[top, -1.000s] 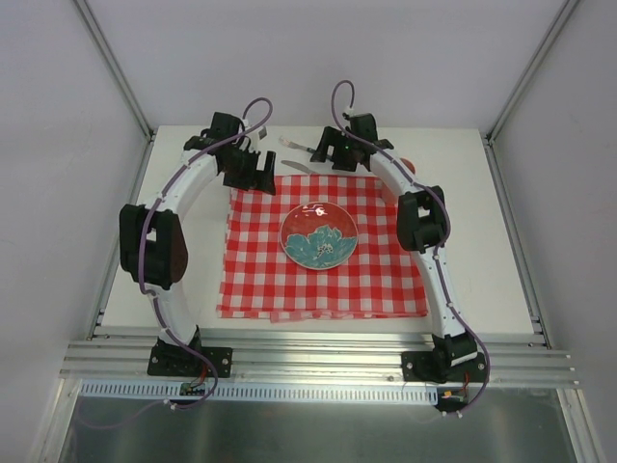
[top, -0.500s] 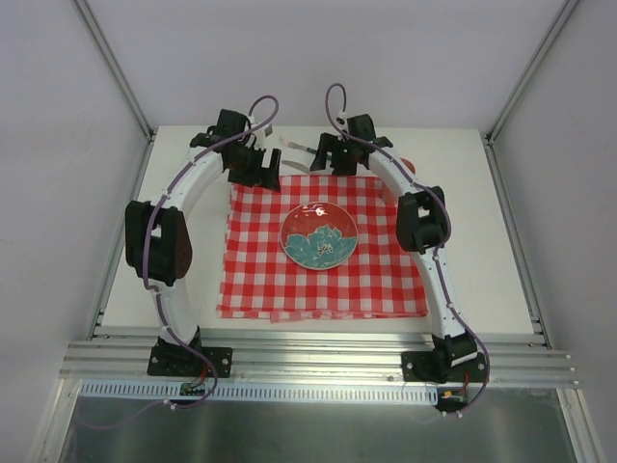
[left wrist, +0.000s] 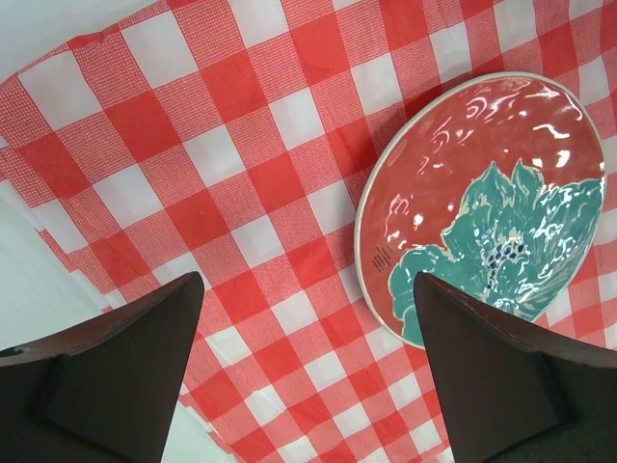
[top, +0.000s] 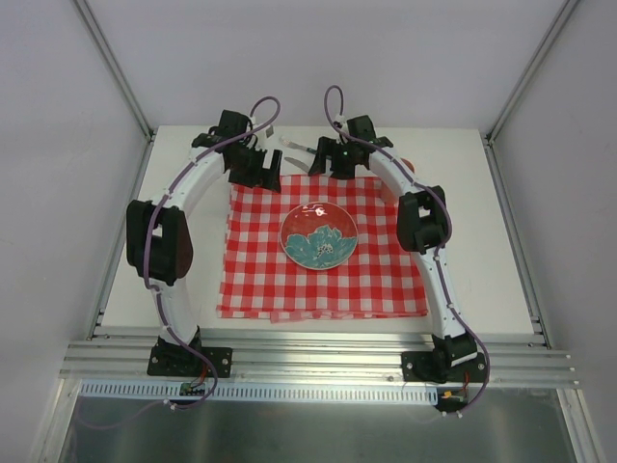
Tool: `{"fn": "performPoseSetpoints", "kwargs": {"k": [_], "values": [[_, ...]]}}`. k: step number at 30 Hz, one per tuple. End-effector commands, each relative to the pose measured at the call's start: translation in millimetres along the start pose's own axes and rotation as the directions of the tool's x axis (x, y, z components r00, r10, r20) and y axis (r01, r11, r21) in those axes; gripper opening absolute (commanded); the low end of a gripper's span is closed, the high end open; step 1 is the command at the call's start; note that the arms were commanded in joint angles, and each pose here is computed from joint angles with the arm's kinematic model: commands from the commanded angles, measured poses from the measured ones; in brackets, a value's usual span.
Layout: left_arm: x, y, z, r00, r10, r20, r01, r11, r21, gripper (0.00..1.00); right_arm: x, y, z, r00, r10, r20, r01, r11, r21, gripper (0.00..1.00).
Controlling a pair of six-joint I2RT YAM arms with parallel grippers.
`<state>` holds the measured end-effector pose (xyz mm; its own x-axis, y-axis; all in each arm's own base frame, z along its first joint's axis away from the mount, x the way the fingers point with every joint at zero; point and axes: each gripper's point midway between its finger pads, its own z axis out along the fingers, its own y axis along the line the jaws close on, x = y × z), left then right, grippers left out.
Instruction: Set the dinner table for one person
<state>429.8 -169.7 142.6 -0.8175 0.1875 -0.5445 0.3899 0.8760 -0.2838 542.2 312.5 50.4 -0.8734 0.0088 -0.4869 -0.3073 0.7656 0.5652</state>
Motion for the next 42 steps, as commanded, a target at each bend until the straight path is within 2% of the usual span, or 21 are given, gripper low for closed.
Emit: {"fn": "performPoseSetpoints", "kwargs": {"k": [1,9,28,35,38,42], "values": [[-10.6,-5.9,0.3,1.0,0.011,0.02,-0.011,1.0,0.004,0.92,31.8,22.2,-10.5,0.991,0.047,-0.124,-0.052,0.998,-0.035,0.89],[-8.9,-8.7,2.9,1.0,0.016,0.017,-0.016,1.0,0.016,0.92,31.4,40.1,-20.6,0.989,0.037,-0.145,-0.048,0.996,-0.076,0.89],[-6.7,-22.5,-1.8,0.999,-0.037,0.017,0.036,0.997,0.064,0.92,-1.3,107.7,-55.9,0.995,-0.099,-0.035,0.091,0.981,-0.173,0.9],[7.7,-21.0,2.4,0.998,-0.058,-0.015,0.059,0.996,0.061,0.92,4.9,107.6,-63.3,0.993,-0.104,-0.048,0.096,0.984,-0.149,0.91],[26.2,-15.6,11.7,0.993,-0.1,-0.067,0.104,0.993,0.057,0.92,18.1,95.8,-52.7,0.992,-0.089,-0.086,0.076,0.987,-0.14,0.91],[42.0,-1.3,18.2,0.961,-0.247,-0.124,0.258,0.962,0.087,0.9,5.2,101.9,-40.4,0.995,-0.08,-0.053,0.068,0.976,-0.207,0.93]]}}
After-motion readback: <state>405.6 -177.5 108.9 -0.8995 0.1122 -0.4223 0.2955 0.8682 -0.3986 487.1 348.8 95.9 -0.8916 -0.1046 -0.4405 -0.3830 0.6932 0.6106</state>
